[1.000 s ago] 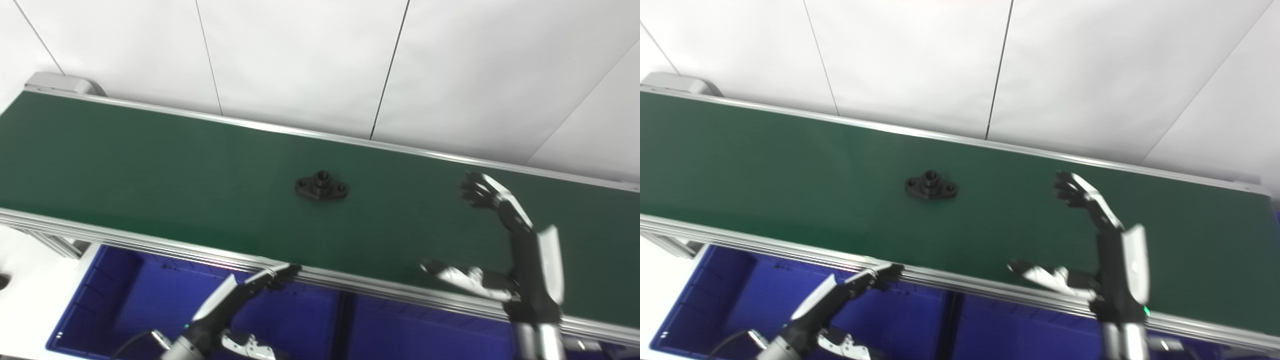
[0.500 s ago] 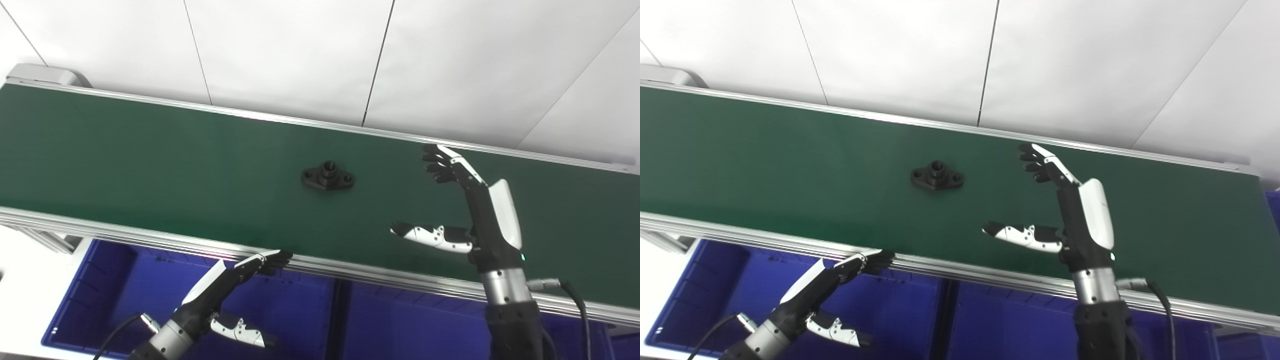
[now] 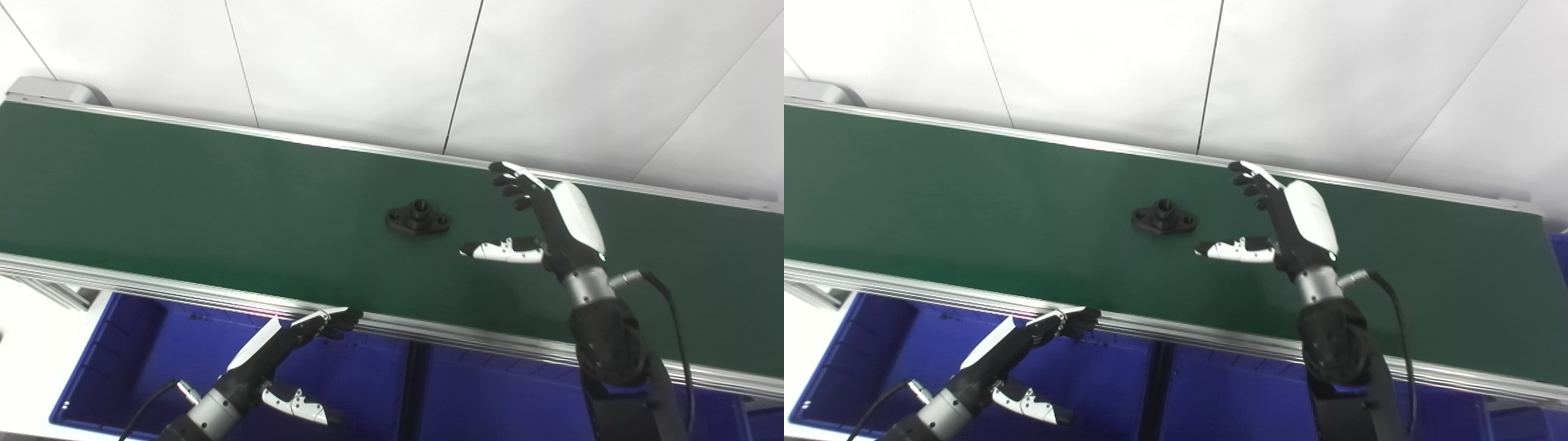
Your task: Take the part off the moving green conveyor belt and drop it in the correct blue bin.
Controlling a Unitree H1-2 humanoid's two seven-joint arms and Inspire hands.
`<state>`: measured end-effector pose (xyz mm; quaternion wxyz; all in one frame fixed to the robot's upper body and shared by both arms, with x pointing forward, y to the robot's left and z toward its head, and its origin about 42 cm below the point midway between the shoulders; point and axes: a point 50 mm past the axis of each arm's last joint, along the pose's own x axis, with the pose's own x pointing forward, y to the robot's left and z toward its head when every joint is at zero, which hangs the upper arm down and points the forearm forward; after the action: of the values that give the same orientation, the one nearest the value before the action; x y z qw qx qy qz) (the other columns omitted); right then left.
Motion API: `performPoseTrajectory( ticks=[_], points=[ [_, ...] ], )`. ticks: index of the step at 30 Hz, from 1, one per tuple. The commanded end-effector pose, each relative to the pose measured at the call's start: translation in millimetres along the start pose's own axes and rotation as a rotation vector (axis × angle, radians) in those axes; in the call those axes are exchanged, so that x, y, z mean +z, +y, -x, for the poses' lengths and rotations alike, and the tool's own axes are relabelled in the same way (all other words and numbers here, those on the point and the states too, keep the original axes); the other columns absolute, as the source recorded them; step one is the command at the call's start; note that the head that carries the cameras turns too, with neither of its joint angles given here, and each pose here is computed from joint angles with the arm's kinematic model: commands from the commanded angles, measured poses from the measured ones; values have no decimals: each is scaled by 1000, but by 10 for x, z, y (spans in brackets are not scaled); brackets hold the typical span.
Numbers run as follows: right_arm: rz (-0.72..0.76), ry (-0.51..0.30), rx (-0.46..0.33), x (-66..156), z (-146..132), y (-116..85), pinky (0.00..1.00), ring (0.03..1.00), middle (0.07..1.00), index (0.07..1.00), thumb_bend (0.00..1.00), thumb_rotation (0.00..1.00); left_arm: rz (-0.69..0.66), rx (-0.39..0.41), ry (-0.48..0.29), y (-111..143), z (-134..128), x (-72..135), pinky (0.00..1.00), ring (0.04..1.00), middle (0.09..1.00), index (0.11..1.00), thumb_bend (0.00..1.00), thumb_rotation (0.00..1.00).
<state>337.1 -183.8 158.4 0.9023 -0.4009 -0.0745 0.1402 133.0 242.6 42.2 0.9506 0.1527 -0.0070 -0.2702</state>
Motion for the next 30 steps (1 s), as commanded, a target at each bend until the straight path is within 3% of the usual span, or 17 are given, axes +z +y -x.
performPoseTrajectory(
  ticks=[1, 9, 15, 26, 30],
  points=[
    [30, -35, -24, 134, -146, -113, 647, 736, 767, 840, 876, 382, -18, 5, -47, 47, -11, 52, 777, 826, 850, 838, 892, 288],
    [92, -34, 33, 196, -464, -74, 641, 745, 767, 830, 883, 342, -47, -9, -46, 59, -24, 47, 803, 839, 857, 842, 888, 306],
    [137, -41, 71, 148, -633, 22, 603, 694, 738, 800, 895, 265, -69, -12, -48, 52, -28, 59, 805, 838, 851, 833, 888, 291],
    [219, -57, 146, 37, -760, 270, 615, 711, 745, 759, 842, 125, -93, -14, -53, 58, -32, 72, 799, 838, 848, 831, 888, 292],
    [237, -49, 169, -43, -731, 349, 611, 705, 737, 742, 830, 25, -87, -11, -53, 57, -20, 79, 808, 842, 847, 831, 894, 302]
  ],
)
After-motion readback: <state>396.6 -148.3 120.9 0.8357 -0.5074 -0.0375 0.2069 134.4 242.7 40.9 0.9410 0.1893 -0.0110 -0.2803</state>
